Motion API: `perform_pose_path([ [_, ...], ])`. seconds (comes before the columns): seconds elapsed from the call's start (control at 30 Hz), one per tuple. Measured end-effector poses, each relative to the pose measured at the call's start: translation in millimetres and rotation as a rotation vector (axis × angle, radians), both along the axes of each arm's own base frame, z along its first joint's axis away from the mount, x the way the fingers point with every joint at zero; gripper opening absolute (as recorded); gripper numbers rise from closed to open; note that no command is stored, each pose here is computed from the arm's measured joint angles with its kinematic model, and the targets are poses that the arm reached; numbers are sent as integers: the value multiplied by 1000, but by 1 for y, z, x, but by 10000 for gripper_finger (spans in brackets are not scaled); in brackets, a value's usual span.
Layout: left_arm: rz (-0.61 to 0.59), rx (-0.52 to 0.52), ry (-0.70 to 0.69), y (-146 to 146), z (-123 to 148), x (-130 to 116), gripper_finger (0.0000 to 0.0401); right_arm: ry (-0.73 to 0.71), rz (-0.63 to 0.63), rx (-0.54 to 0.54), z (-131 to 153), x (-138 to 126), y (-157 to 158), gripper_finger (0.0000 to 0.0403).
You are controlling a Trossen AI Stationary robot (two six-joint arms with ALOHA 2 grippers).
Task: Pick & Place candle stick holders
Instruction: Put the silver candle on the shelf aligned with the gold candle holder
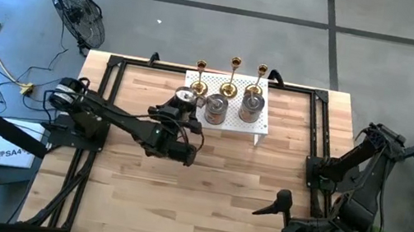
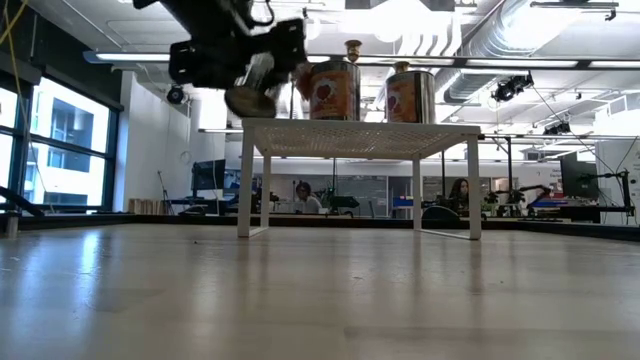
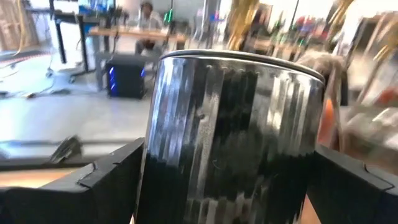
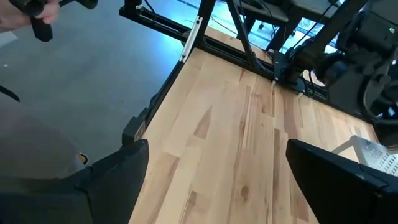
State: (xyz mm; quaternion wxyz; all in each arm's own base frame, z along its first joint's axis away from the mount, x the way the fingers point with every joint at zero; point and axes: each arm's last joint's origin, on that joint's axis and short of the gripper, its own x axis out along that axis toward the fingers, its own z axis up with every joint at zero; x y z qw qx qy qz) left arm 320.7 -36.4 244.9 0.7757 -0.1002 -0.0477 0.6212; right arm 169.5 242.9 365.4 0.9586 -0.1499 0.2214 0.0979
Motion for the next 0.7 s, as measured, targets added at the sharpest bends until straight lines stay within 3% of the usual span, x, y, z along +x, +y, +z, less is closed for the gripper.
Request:
perform_pose_path([
  [0.43, 18, -25, 59, 16, -11, 25, 361, 11, 4, 6, -1, 0, 0, 374],
  [0.7, -30, -42, 95, 16, -6, 36, 361, 14, 6, 7, -1, 0, 0, 373],
])
